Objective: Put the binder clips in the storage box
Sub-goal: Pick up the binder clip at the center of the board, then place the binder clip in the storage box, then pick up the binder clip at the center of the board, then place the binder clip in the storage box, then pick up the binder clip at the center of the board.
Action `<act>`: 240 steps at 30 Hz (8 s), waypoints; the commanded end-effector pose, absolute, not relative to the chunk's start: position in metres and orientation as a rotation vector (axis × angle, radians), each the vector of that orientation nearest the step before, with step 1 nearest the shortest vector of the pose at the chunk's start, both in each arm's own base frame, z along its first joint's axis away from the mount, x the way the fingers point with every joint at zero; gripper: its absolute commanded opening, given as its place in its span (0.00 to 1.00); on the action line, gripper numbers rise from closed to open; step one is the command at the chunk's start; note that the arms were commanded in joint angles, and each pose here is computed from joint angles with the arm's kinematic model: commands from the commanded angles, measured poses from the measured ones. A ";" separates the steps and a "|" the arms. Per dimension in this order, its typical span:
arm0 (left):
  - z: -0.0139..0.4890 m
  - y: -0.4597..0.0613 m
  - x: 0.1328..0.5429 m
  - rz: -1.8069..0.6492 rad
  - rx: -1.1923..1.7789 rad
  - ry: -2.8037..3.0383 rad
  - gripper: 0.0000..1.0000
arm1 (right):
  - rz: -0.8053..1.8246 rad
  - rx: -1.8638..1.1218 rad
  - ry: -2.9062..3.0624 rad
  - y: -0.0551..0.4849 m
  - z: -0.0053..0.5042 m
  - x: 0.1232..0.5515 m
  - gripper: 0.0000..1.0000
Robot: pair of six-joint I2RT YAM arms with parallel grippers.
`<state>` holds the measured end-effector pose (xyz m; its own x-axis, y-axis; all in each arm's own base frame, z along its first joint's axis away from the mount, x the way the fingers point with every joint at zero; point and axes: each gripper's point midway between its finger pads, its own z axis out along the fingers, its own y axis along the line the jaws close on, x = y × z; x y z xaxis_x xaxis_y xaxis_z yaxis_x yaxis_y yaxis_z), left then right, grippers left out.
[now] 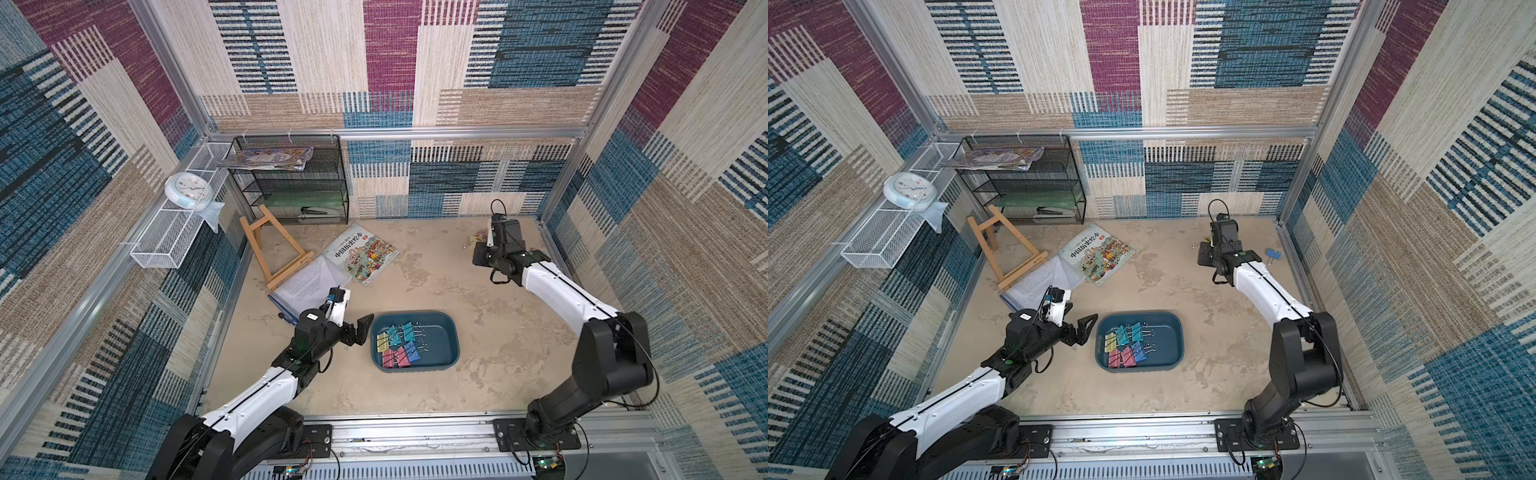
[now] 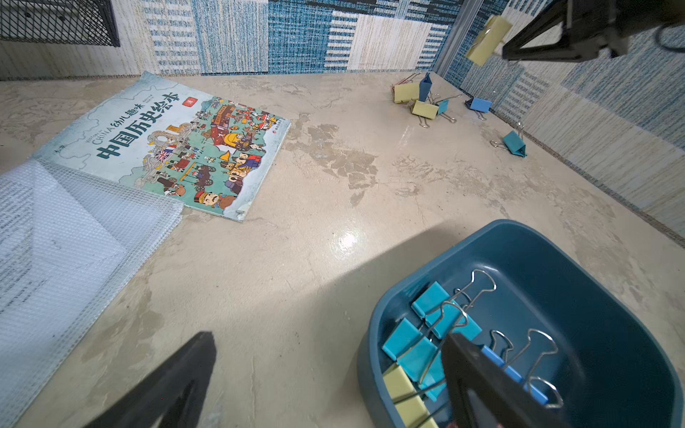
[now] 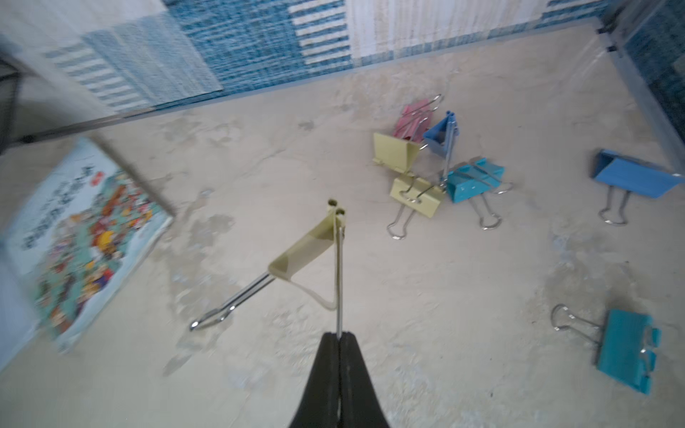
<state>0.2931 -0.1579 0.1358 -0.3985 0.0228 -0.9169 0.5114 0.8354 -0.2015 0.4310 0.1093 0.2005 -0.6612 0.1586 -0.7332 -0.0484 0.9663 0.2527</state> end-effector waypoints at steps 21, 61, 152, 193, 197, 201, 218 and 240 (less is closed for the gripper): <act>0.145 -0.158 0.296 -0.555 0.395 1.894 0.99 | 0.768 -0.369 2.899 0.216 0.112 0.225 0.00; 0.145 -0.158 0.297 -0.554 0.399 1.893 0.99 | 0.423 -0.301 2.742 0.220 0.113 0.291 0.41; 0.146 -0.161 0.298 -0.569 0.396 1.885 0.99 | 0.802 -0.146 2.357 0.177 0.225 0.307 0.00; 0.144 -0.159 0.298 -0.552 0.402 1.895 0.99 | 0.946 -0.150 2.848 0.260 0.062 0.196 0.11; 0.144 -0.159 0.299 -0.551 0.401 1.896 0.99 | 0.927 -0.159 2.838 0.262 0.066 0.197 0.22; 0.144 -0.159 0.299 -0.548 0.401 1.897 0.99 | 0.806 -0.130 2.804 0.248 0.078 0.206 0.37; 0.255 -0.191 0.276 -0.993 -0.045 1.883 0.88 | -0.096 0.472 2.336 0.045 0.193 0.358 0.79; 0.243 -0.352 0.236 -1.269 0.669 2.108 0.96 | -0.618 0.504 2.606 -0.100 0.091 0.452 0.30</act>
